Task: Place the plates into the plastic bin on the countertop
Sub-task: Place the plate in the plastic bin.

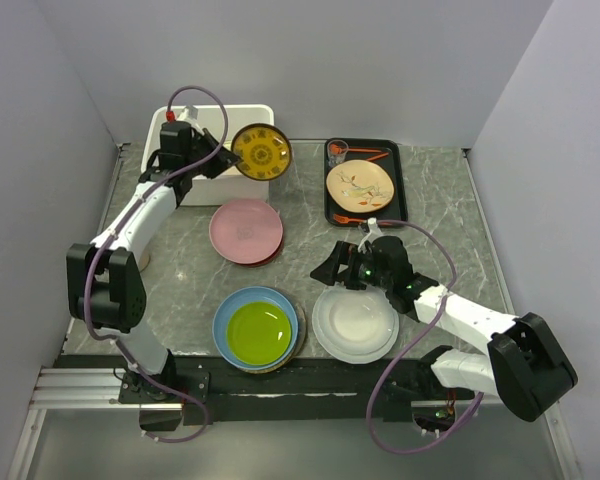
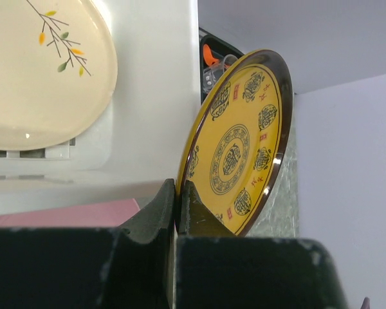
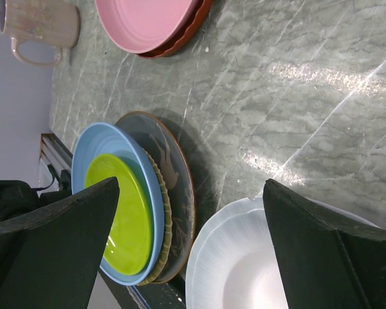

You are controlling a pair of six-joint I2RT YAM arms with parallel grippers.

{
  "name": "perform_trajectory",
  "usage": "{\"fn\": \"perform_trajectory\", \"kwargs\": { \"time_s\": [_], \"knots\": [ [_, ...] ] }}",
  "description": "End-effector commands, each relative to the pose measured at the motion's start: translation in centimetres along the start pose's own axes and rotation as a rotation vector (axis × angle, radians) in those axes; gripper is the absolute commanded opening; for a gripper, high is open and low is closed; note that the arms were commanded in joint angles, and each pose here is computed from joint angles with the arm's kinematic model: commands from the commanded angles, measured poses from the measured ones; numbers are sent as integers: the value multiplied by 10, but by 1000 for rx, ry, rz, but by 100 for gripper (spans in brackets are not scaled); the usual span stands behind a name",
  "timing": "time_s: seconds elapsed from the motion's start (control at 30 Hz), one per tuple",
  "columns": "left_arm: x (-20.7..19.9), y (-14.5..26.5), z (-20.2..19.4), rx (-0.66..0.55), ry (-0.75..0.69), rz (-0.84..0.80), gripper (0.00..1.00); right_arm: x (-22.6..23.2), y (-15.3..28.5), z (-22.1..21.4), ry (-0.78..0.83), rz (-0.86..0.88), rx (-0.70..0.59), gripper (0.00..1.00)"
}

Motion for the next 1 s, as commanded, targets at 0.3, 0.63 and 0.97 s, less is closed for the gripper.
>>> {"fn": "perform_trajectory", "kwargs": {
  "time_s": [0.3, 0.63, 0.97],
  "knots": [
    [4, 0, 42, -122, 10, 3, 1, 0, 2, -3, 17, 34, -19, 100],
    [40, -4, 52, -132, 62, 80, 1, 1, 5, -2, 32, 27, -25, 100],
    [50, -1, 70, -176, 42, 148, 1, 1, 7, -1, 44, 12, -29, 100]
  ]
}}
Point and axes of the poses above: each gripper's point midway between its finger pads, its own y axis back along the fingers, its own x axis along the line the jaws close on, z = x × y, the point moved 6 cm from there along y, back along the fingers, and after that the axes turned 13 degrees about -y, right-handed, at the moved point
